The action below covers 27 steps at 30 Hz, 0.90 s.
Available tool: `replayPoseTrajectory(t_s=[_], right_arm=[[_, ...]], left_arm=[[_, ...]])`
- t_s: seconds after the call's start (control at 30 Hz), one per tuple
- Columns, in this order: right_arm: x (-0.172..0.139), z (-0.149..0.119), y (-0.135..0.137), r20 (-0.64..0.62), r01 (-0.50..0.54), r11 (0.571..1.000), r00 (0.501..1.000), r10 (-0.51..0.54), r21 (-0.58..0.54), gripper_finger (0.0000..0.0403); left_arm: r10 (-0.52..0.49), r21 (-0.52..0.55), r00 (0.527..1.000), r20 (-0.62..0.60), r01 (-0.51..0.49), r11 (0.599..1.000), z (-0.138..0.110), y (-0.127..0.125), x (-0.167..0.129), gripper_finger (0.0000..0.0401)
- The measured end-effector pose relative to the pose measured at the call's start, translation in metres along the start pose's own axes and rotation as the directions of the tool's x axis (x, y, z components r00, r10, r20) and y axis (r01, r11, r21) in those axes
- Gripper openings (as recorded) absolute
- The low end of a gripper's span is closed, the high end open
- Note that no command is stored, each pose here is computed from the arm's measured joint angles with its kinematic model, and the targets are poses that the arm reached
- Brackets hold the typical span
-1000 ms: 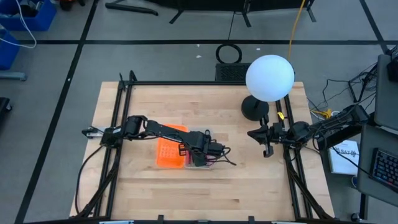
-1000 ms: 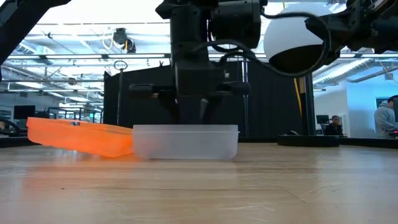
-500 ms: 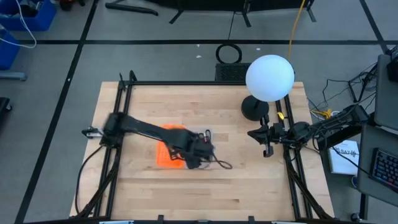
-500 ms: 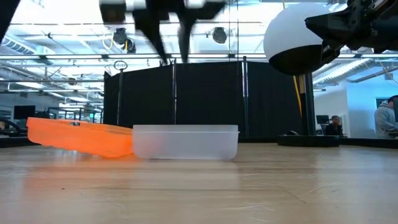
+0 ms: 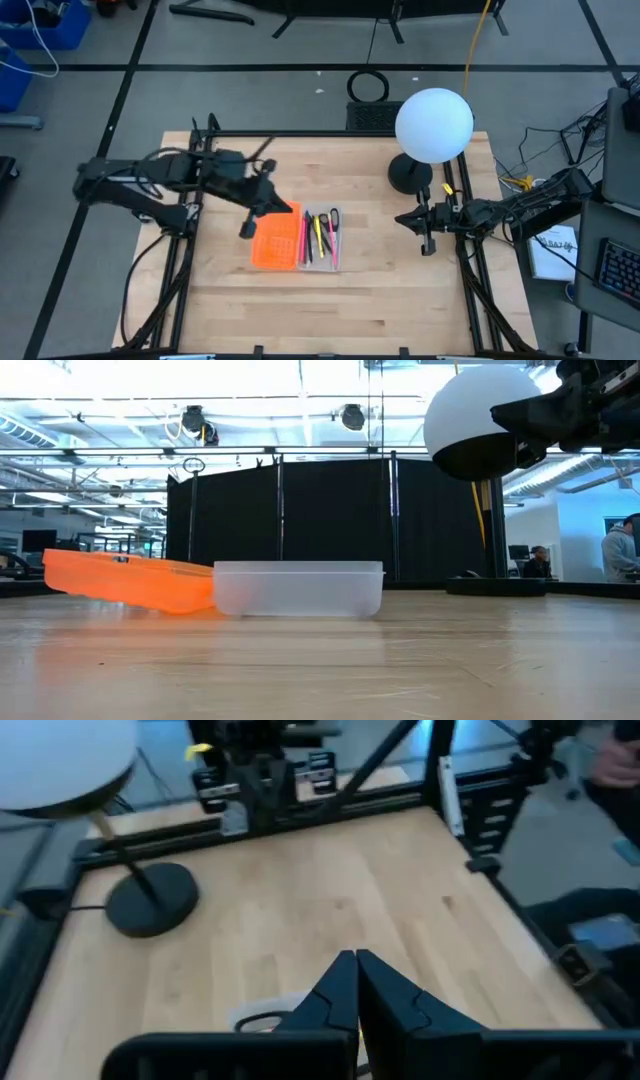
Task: Pick & place school supplies into a supply box
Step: Return to Home Position
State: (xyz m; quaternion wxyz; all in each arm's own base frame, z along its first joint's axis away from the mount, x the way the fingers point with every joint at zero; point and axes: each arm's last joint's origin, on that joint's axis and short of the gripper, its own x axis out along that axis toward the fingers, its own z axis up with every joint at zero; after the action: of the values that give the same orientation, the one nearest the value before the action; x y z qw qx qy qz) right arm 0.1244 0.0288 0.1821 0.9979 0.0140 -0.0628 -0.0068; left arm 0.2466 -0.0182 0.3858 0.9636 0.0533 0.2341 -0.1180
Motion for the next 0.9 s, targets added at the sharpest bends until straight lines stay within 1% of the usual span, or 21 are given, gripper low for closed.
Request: replayPoseTrajectory(t_s=[0.13, 0.27, 0.33, 0.43, 0.53, 0.6, 0.7, 0.8, 0.9], right_arm=[[0.0, 0.0, 0.0, 0.001, 0.0, 1.0, 1.0, 0.0, 0.003, 0.0], [0.0, 0.0, 0.0, 0.001, 0.002, 1.0, 1.0, -0.002, -0.009, 0.0], [0.0, 0.0, 0.0, 0.002, 0.002, 1.0, 1.0, -0.002, -0.008, 0.0], [0.0, 0.0, 0.0, 0.001, 0.002, 1.0, 1.0, -0.002, 0.012, 0.0], [0.0, -0.002, 0.0, -0.015, 0.001, 1.0, 1.0, -0.001, 0.017, 0.0], [0.0, -0.002, 0.0, -0.019, 0.002, 1.0, 1.0, -0.002, 0.002, 0.0], [0.0, -0.003, 0.0, -0.027, 0.002, 1.0, 1.0, -0.003, -0.021, 0.0], [0.0, -0.003, 0.0, -0.027, 0.005, 1.0, 1.0, -0.005, -0.007, 0.0], [0.0, -0.002, 0.0, -0.025, 0.01, 1.0, 1.0, -0.01, 0.0, 0.0]], left_arm=[[0.093, 0.005, 0.993, 0.075, -0.094, 0.996, -0.044, -0.01, -0.011, 0.0007], [0.213, -0.008, 0.953, 0.214, -0.216, 0.976, -0.087, -0.016, -0.022, 0.0005], [0.231, -0.011, 0.933, 0.274, -0.237, 0.971, -0.106, -0.018, -0.029, 0.0004], [0.27, -0.017, 0.91, 0.313, -0.279, 0.96, -0.133, -0.022, -0.036, 0.0008], [0.302, -0.041, 0.878, 0.372, -0.31, 0.95, -0.15, -0.024, -0.043, 0.0004], [0.29, -0.048, 0.852, 0.437, -0.3, 0.953, -0.16, -0.027, -0.046, 0.0004], [0.289, -0.05, 0.819, 0.496, -0.305, 0.951, -0.177, -0.031, -0.042, 0.0007], [0.344, -0.081, 0.806, 0.482, -0.35, 0.933, -0.191, -0.031, -0.04, 0.0004], [0.402, -0.126, 0.79, 0.463, -0.39, 0.912, -0.196, -0.03, -0.043, 0.0008]])
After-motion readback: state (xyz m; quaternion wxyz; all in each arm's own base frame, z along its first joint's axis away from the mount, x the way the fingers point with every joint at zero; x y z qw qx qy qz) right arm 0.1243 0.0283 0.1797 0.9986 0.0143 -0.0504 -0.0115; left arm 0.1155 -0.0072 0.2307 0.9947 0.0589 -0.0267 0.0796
